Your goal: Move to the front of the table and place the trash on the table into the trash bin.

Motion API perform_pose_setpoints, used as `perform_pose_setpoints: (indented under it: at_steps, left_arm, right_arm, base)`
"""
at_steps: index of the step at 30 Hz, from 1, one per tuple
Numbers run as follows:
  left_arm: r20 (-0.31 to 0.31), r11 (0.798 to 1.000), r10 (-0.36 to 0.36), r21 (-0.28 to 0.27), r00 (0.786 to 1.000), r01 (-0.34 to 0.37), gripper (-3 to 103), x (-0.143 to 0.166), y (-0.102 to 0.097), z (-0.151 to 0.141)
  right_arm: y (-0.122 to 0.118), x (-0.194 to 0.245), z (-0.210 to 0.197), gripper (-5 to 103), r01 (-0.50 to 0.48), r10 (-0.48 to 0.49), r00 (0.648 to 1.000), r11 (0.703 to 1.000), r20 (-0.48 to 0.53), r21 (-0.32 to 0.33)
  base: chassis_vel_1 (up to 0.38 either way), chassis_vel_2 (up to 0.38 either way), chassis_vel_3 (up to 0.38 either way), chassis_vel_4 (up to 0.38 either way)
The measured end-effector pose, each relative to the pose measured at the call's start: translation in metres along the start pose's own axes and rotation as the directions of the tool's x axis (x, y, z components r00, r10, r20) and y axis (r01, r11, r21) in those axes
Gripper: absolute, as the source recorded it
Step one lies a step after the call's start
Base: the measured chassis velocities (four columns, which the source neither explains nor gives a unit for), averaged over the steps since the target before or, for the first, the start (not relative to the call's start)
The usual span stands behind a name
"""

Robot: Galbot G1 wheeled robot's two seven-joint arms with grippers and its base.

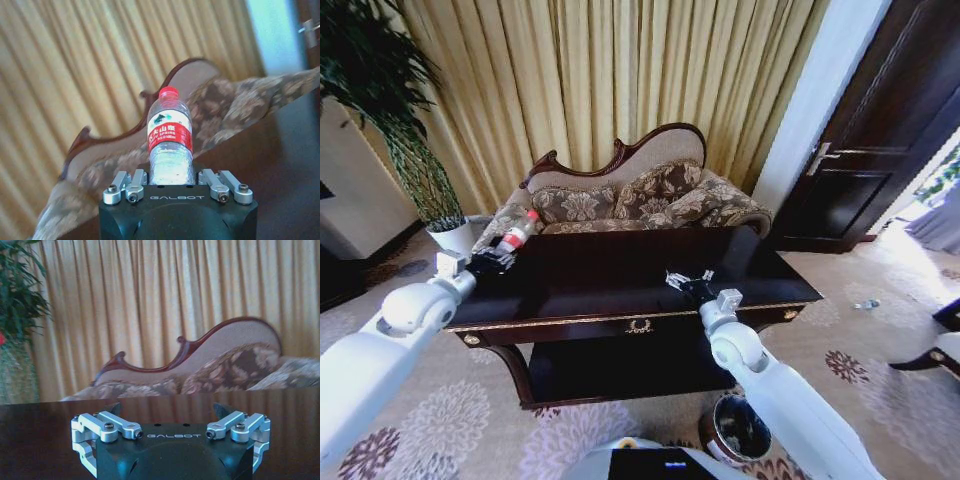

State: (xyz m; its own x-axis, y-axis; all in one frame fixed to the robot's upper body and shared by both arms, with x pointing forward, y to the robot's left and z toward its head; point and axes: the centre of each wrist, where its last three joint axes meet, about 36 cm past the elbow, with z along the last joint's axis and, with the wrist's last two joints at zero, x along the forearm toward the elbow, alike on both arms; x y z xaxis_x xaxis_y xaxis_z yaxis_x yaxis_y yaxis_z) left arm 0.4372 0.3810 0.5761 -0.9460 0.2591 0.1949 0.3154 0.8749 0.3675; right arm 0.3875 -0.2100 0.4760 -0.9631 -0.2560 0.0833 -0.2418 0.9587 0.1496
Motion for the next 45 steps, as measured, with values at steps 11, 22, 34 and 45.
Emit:
perform_pose_setpoints:
  at_steps: [11,22,34,45]
  left_arm:
    - [0.143,0.991,0.129,-0.05,0.981,-0.123,39,0.005,-0.047,-0.02]
    - [0.245,0.964,0.265,-0.057,0.933,-0.259,39,-0.05,-0.089,-0.015]
    - [0.32,0.938,0.34,-0.051,0.885,-0.342,39,-0.1,-0.123,-0.03]
    - [0.295,0.929,0.364,-0.042,0.884,-0.368,39,-0.084,-0.136,-0.025]
  right_arm:
    - [0.017,0.005,-0.044,100,0.213,-0.231,0.973,0.922,-0.017,-0.323]
    - [0.025,0.004,-0.051,100,0.266,-0.283,0.959,0.888,0.01,-0.375]
    - [0.003,-0.016,-0.049,100,0.209,-0.221,0.975,0.92,0.003,-0.331]
    - [0.013,-0.062,-0.07,100,0.273,-0.267,0.962,0.9,0.065,-0.341]
  base:
    - [0.0,0.0,0.0,0.0]
    - [0.0,0.0,0.0,0.0]
    - [0.0,0.0,0.0,0.0]
    - [0.0,0.0,0.0,0.0]
